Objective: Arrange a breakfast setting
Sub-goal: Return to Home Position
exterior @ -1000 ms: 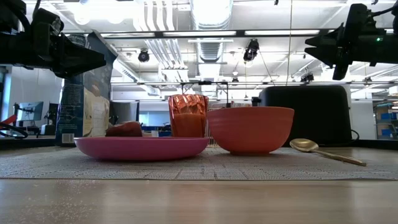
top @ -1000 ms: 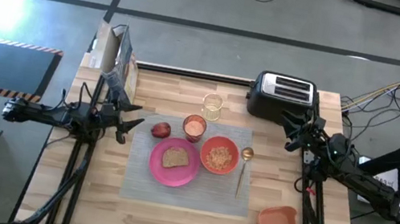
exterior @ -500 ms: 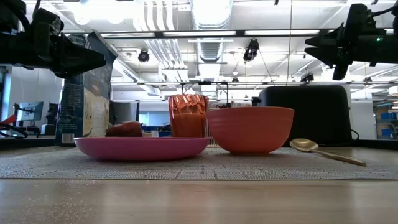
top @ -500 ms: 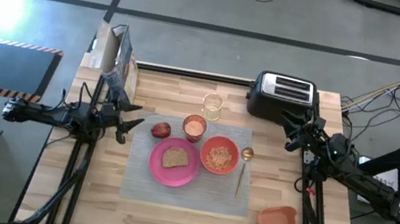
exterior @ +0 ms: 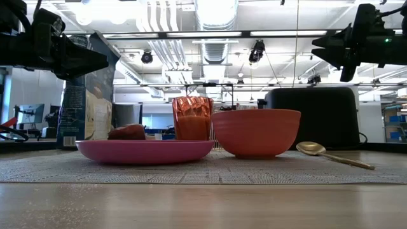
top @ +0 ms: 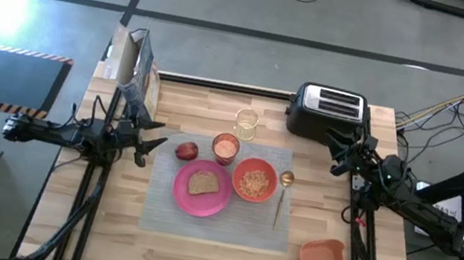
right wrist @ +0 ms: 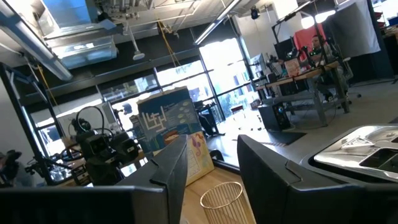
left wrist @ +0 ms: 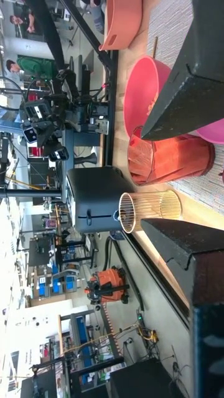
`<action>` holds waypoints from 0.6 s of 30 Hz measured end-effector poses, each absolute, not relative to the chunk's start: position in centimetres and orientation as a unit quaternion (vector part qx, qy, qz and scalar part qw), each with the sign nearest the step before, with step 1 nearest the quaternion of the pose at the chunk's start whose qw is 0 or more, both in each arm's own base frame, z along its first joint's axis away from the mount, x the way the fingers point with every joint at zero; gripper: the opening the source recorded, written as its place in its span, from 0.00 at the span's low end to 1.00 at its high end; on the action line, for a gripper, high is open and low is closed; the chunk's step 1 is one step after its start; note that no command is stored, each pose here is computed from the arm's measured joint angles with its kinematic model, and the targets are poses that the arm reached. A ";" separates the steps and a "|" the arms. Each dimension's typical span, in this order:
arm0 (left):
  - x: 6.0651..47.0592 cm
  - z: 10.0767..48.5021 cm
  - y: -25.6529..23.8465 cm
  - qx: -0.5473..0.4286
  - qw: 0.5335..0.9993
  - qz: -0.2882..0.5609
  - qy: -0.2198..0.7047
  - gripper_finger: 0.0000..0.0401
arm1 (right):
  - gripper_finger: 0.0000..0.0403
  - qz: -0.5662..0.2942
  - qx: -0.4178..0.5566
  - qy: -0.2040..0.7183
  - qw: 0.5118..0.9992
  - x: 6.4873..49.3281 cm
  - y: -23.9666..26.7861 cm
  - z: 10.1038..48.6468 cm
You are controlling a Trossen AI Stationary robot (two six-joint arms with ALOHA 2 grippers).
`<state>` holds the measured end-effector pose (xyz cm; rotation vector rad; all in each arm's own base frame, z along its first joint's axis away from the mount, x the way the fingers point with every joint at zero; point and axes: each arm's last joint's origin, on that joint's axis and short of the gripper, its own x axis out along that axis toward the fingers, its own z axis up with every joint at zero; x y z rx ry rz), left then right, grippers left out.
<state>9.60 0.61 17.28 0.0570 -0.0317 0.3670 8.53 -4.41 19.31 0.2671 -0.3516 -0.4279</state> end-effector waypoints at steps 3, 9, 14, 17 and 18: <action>9.6 17.3 0.6 0.028 0.983 0.182 -0.016 0.50 | 0.32 -0.211 0.131 -0.173 0.953 8.5 -4.4 19.3; 9.6 17.3 0.6 0.028 0.983 0.182 -0.016 0.50 | 0.30 -0.211 0.131 -0.173 0.953 8.5 -4.4 19.3; 9.6 17.3 0.6 0.028 0.983 0.182 -0.016 0.50 | 0.31 -0.211 0.131 -0.173 0.953 8.5 -4.4 19.3; 9.6 17.3 0.6 0.028 0.983 0.182 -0.016 0.50 | 0.32 -0.211 0.131 -0.173 0.953 8.5 -4.4 19.3; 9.6 17.3 0.6 0.029 0.983 0.183 -0.016 0.50 | 0.32 -0.211 0.131 -0.173 0.953 8.5 -4.4 19.3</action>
